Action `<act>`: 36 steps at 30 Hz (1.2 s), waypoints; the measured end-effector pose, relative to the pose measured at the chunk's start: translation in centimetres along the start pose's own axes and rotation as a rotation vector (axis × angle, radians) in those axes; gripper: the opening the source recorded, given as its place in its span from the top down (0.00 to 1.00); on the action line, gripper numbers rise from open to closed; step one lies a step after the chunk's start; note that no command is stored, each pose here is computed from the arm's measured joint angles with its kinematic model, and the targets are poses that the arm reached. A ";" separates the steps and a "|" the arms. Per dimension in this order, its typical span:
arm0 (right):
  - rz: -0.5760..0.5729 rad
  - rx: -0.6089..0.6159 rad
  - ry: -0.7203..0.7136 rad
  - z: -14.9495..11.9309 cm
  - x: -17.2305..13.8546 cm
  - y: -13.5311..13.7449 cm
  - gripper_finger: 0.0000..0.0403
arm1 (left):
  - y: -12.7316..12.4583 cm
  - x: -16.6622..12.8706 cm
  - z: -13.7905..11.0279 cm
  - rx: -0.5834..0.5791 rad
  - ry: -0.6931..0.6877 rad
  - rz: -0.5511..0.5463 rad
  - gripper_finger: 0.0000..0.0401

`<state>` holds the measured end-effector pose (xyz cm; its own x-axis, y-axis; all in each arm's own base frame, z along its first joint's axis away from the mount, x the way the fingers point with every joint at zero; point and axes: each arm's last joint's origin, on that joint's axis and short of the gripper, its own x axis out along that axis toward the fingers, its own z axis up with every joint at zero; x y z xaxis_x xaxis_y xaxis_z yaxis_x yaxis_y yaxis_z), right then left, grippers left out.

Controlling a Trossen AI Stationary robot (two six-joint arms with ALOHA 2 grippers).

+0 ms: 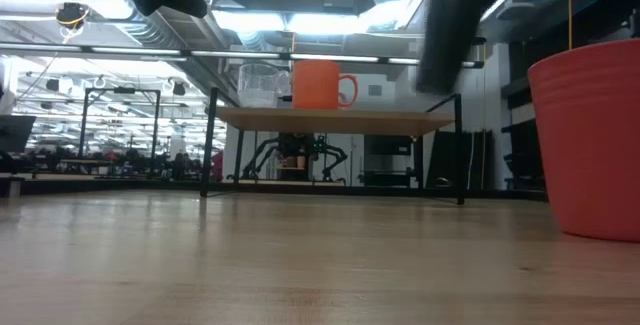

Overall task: Stack small to large cups/mugs on shelf
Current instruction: Put the black cup on the shelf

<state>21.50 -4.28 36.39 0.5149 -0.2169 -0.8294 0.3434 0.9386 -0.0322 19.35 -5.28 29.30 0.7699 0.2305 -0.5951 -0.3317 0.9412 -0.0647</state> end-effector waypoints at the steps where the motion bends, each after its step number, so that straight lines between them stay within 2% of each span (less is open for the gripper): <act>1: -0.040 -0.001 -0.058 0.8 -1.3 -0.3 0.98 | 0.0 0.0 0.0 0.000 0.000 0.000 0.90; 6: -0.241 0.030 -0.248 3.9 -6.2 -2.6 0.99 | 0.0 0.0 0.0 0.000 0.000 0.000 0.90; 11: -0.331 0.059 -0.292 7.0 -7.3 -5.4 0.99 | 0.0 0.0 0.0 0.001 0.000 0.000 0.90; 14: -0.378 0.053 -0.258 9.1 -6.3 -7.4 0.99 | 0.0 0.0 0.0 0.001 0.000 0.000 0.90; 22: -0.368 0.060 -0.133 12.9 -2.5 -11.8 0.99 | 0.0 0.0 0.0 0.001 0.000 0.000 0.90; 26: -0.368 0.090 -0.076 13.6 -0.9 -13.7 0.99 | 0.0 0.0 0.0 0.001 0.000 0.000 0.90; 30: -0.300 0.123 -0.018 13.7 1.5 -15.4 0.99 | 0.0 0.0 0.0 0.001 0.000 0.000 0.90; 36: -0.254 0.147 0.094 13.2 4.5 -16.7 0.99 | 0.0 0.0 0.0 0.001 0.000 0.000 0.90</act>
<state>28.47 -24.50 40.58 0.3252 -0.4077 -0.8533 0.5653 0.8071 -0.1702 19.35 -5.27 29.30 0.7696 0.2308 -0.5953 -0.3316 0.9413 -0.0638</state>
